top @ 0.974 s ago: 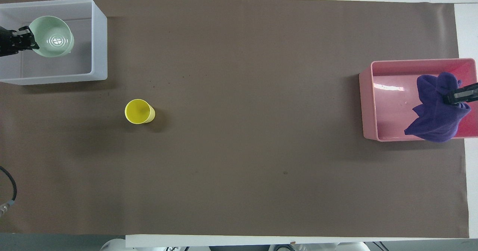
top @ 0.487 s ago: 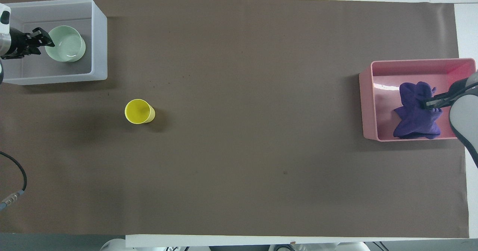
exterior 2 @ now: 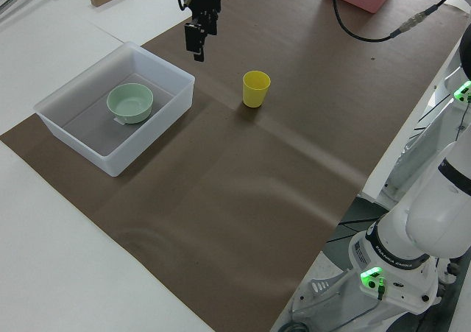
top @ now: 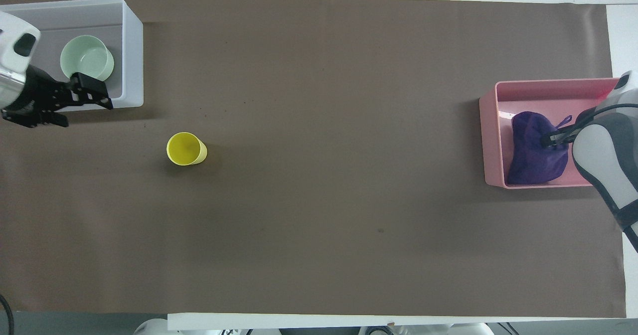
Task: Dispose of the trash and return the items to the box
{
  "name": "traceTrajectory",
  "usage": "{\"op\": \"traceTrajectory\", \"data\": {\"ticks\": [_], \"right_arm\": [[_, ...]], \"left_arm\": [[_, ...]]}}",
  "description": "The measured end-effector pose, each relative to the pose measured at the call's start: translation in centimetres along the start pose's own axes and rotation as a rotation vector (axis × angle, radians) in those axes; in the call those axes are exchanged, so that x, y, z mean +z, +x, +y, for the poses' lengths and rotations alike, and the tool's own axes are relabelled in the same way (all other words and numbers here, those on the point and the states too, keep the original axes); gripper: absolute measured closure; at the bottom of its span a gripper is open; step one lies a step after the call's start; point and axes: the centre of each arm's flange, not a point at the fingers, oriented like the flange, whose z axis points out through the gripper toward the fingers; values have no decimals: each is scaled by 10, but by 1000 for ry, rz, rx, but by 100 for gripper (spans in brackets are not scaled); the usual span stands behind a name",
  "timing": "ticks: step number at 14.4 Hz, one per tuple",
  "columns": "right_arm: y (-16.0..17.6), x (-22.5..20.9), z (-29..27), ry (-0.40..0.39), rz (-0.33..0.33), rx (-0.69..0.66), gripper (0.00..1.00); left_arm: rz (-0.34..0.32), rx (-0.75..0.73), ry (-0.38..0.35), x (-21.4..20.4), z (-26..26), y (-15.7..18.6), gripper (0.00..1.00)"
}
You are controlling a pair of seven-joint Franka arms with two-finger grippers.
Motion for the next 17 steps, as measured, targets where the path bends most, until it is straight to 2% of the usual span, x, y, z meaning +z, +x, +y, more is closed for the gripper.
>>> {"op": "traceTrajectory", "data": {"ticks": [1,3,5,10,14,15,17], "right_arm": [[0,-1,0,0,0,0,44],[-2,-8,-2,6,-12,-2,19],[-1,-21,-6,14,-19,3,0],[19,-59,-62,10,-10,61,0],[23,-114,-93,12,-33,86,0],[21,-129,-97,11,-31,94,0],[14,-156,-101,14,-48,102,0]], "left_arm": [[7,7,1,28,9,-18,0],[64,5,-16,82,9,-43,0],[85,-11,-20,116,8,-56,0],[95,-54,-23,132,17,-65,4],[115,-84,-34,138,20,-63,48],[118,-85,-35,140,20,-62,63],[119,-86,-35,140,21,-62,83]]}}
